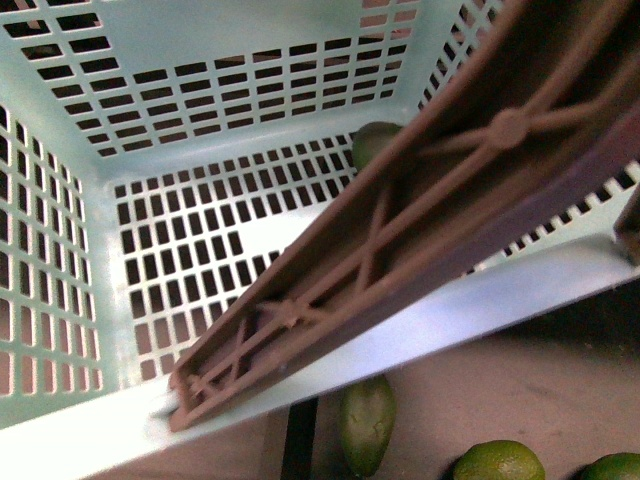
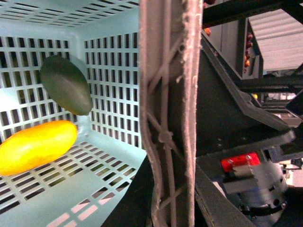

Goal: Pick mango and avocado into basket

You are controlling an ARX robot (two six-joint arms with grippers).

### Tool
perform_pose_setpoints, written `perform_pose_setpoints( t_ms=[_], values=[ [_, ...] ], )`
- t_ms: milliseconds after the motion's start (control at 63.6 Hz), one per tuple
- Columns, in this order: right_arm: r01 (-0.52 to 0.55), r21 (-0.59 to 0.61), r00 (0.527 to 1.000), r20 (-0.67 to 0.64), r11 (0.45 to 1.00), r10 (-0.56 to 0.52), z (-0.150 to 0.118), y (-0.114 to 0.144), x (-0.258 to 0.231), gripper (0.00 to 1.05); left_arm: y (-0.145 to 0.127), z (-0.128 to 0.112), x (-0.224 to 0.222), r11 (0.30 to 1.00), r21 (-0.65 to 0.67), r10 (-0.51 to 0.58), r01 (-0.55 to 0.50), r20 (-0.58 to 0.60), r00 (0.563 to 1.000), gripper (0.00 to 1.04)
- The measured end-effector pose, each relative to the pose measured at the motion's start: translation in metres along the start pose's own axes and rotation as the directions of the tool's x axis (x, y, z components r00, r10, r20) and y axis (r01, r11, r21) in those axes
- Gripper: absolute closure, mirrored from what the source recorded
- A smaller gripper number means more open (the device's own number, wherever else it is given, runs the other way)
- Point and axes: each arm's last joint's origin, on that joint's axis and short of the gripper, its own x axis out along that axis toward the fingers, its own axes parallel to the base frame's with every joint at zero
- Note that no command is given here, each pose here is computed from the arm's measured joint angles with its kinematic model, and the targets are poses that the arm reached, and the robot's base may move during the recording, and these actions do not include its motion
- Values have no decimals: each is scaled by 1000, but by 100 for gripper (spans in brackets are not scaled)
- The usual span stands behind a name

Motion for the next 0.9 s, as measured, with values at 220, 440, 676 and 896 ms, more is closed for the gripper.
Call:
perform_pose_setpoints(
  t_ms=[220,440,676,896],
  values=[
    [360,-135,913,251,923,-320,-6,-25,-44,37,0,0,0,1000,2,2,-2,3,1000,96],
    [390,-199,911,225,899,-346,-48,-59,-92,81,0,0,0,1000,-1,-2,2,-3,1000,96],
    [392,-210,911,225,896,-346,-69,-73,-123,103,0,0,0,1000,1,3,-3,4,1000,96],
    [393,-210,911,224,895,-347,-83,-80,-144,103,0,0,0,1000,1,0,0,1,1000,96]
  ],
)
